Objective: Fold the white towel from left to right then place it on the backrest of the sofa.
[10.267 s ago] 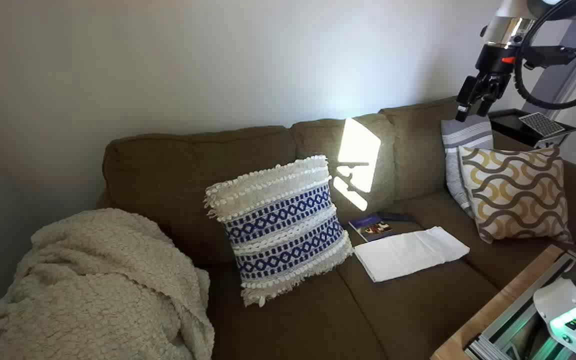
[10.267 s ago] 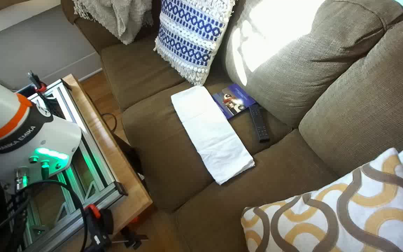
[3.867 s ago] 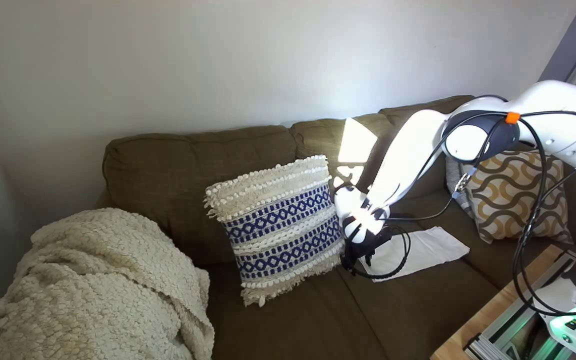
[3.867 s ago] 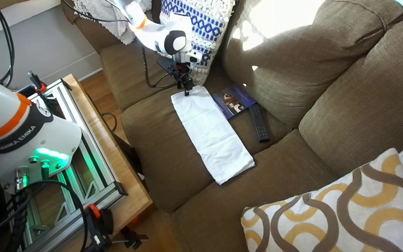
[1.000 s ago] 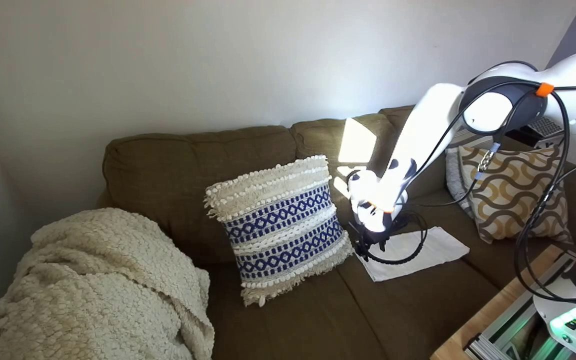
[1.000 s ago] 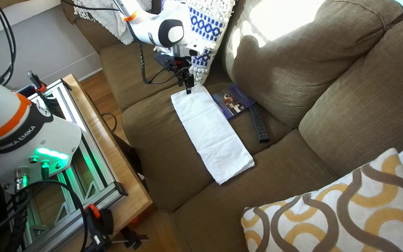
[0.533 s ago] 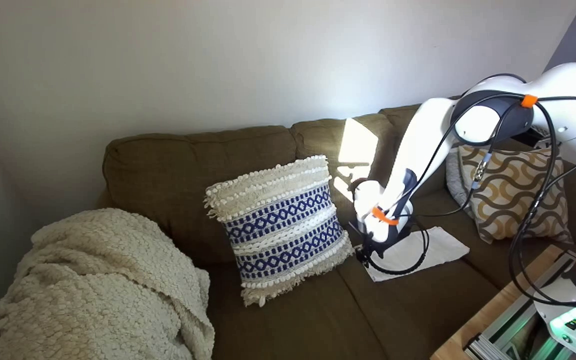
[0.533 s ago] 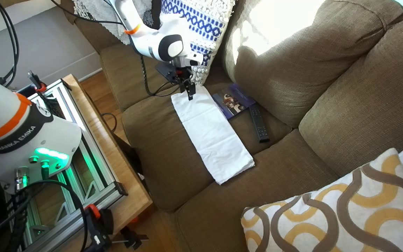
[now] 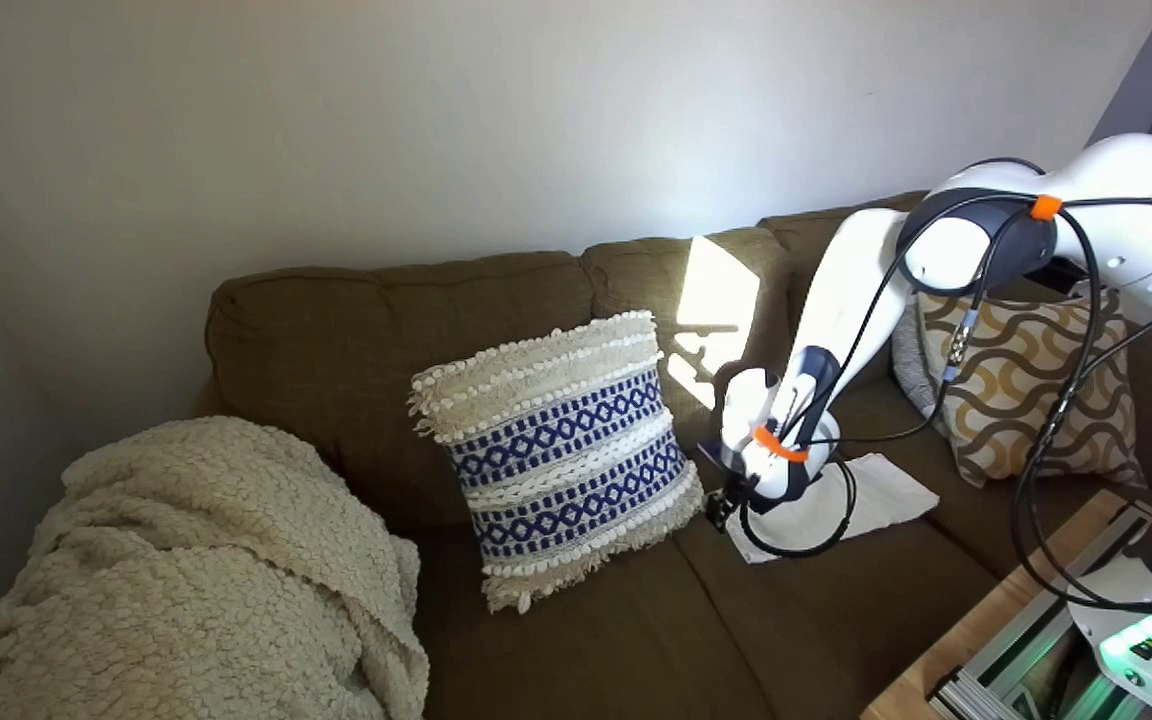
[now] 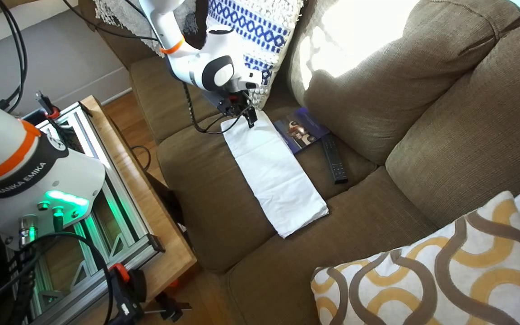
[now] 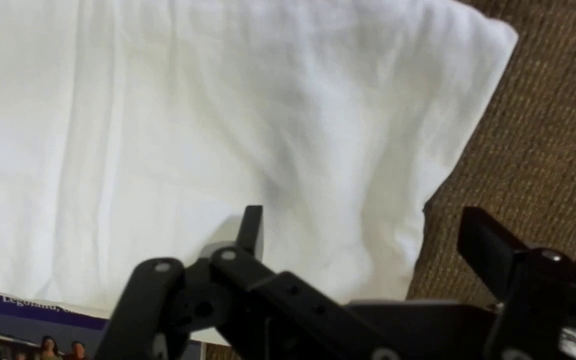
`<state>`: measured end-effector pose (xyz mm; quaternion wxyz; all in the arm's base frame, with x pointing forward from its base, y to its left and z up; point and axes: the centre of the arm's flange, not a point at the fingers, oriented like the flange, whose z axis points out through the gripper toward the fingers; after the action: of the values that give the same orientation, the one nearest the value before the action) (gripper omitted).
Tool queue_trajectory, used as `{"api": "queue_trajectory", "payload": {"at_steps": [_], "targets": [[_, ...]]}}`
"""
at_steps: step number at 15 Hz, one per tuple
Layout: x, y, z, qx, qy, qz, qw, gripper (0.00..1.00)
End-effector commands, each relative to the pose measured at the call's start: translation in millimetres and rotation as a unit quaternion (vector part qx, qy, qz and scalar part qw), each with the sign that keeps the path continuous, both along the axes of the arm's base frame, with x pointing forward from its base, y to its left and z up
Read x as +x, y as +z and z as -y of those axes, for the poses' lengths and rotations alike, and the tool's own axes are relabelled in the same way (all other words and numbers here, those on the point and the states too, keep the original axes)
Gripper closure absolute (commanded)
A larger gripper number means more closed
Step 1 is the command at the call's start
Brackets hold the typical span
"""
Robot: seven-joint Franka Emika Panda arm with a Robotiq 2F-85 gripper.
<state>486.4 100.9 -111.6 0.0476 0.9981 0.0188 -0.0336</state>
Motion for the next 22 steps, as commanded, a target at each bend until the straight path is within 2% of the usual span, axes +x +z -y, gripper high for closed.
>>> {"api": "queue_trajectory", "payload": {"at_steps": [1, 2, 6, 10, 12, 17, 22], "targets": [[-7.6, -0.8, 4.5, 0.013, 0.016, -0.012, 0.9997, 0.25], [-8.8, 0.1, 8.6, 0.006, 0.012, -0.022, 0.9997, 0.25], [-14.4, 4.4, 23.9, -0.013, -0.002, -0.045, 0.9989, 0.57], [-17.0, 19.6, 41.0, -0.034, -0.013, -0.050, 0.9981, 0.88], [-19.1, 32.7, 52.7, -0.043, -0.019, -0.044, 0.9979, 0.99], [-28.0, 64.3, 88.8, -0.064, -0.039, -0.038, 0.9965, 0.99], [-50.5, 82.5, 127.8, -0.083, -0.072, -0.038, 0.9932, 0.99]]}}
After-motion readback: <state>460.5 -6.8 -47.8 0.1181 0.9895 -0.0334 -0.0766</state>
